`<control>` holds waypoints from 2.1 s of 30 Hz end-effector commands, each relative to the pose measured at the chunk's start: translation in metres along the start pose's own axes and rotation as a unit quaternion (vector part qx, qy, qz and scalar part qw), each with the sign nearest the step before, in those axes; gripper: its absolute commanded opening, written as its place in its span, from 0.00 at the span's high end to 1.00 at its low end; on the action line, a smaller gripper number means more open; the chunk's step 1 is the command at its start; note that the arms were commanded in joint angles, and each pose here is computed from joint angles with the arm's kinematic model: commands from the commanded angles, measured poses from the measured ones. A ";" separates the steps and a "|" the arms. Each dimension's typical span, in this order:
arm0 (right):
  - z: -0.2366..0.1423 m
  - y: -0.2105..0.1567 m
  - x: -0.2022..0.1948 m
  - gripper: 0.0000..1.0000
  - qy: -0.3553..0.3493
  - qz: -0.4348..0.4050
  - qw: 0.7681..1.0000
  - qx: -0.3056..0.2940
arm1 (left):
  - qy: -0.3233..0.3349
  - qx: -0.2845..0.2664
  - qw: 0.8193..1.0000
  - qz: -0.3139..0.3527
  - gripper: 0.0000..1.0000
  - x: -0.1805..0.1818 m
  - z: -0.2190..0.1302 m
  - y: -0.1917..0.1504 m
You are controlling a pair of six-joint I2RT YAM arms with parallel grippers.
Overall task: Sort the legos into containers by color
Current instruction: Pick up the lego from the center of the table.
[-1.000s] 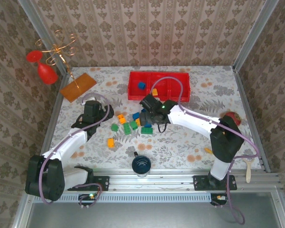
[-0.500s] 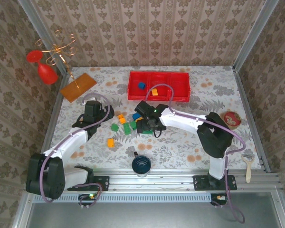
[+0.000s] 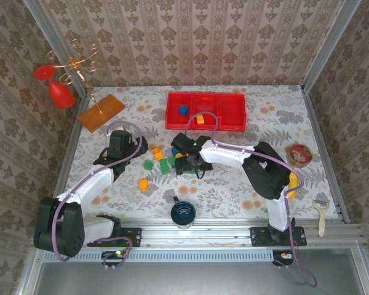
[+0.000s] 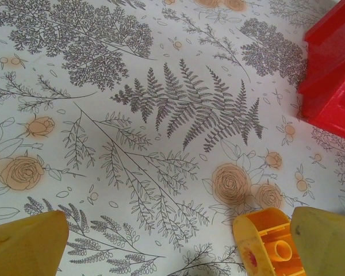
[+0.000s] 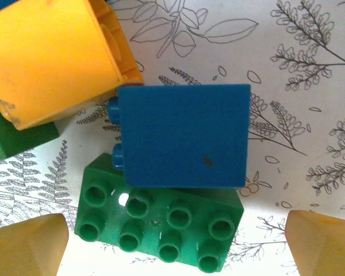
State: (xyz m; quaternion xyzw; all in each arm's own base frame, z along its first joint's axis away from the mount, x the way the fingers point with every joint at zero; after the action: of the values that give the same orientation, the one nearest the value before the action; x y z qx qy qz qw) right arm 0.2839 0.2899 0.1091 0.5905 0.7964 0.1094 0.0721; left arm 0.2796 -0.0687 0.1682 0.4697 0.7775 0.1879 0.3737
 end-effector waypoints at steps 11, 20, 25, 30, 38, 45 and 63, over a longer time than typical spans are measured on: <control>0.011 0.004 0.005 0.04 -0.021 0.000 1.000 0.015 | -0.001 0.011 1.000 -0.018 0.00 0.005 0.005 -0.006; 0.017 -0.002 0.003 0.13 -0.029 0.001 0.999 0.031 | -0.002 0.012 1.000 -0.020 0.00 0.005 0.005 -0.006; 0.016 -0.005 -0.001 0.20 -0.030 0.005 0.999 0.035 | -0.001 0.013 1.000 -0.020 0.00 0.006 0.005 -0.006; 0.014 -0.008 -0.010 0.31 -0.027 0.015 0.999 0.034 | -0.001 0.013 1.000 -0.021 0.00 0.006 0.005 -0.006; 0.012 -0.012 -0.023 0.40 -0.027 0.032 0.998 0.036 | -0.001 0.013 1.000 -0.022 0.00 0.006 0.005 -0.006; 0.013 -0.011 -0.022 0.42 -0.019 0.036 0.999 0.034 | -0.001 0.013 1.000 -0.022 0.00 0.006 0.005 -0.006; -0.010 -0.010 -0.054 0.49 -0.048 0.065 0.997 0.004 | 0.004 0.007 1.000 -0.023 0.00 0.010 0.001 -0.006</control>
State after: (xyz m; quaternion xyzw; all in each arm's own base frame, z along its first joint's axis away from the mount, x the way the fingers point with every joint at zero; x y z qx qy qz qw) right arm 0.2877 0.2517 0.1018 0.6282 0.7690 0.0865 0.0806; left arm 0.2762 -0.0657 0.1580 0.4665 0.7860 0.1756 0.3656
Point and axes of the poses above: each hand's point on the last joint's axis, 136 mm out from that joint toward the fingers, its own z axis out along the fingers, its own x axis along the line the jaws close on, y = z × x, the point moved 8 cm from there along -z, back along the fingers, and after that the axes turned 10 degrees about -z, right-handed, at the moved point
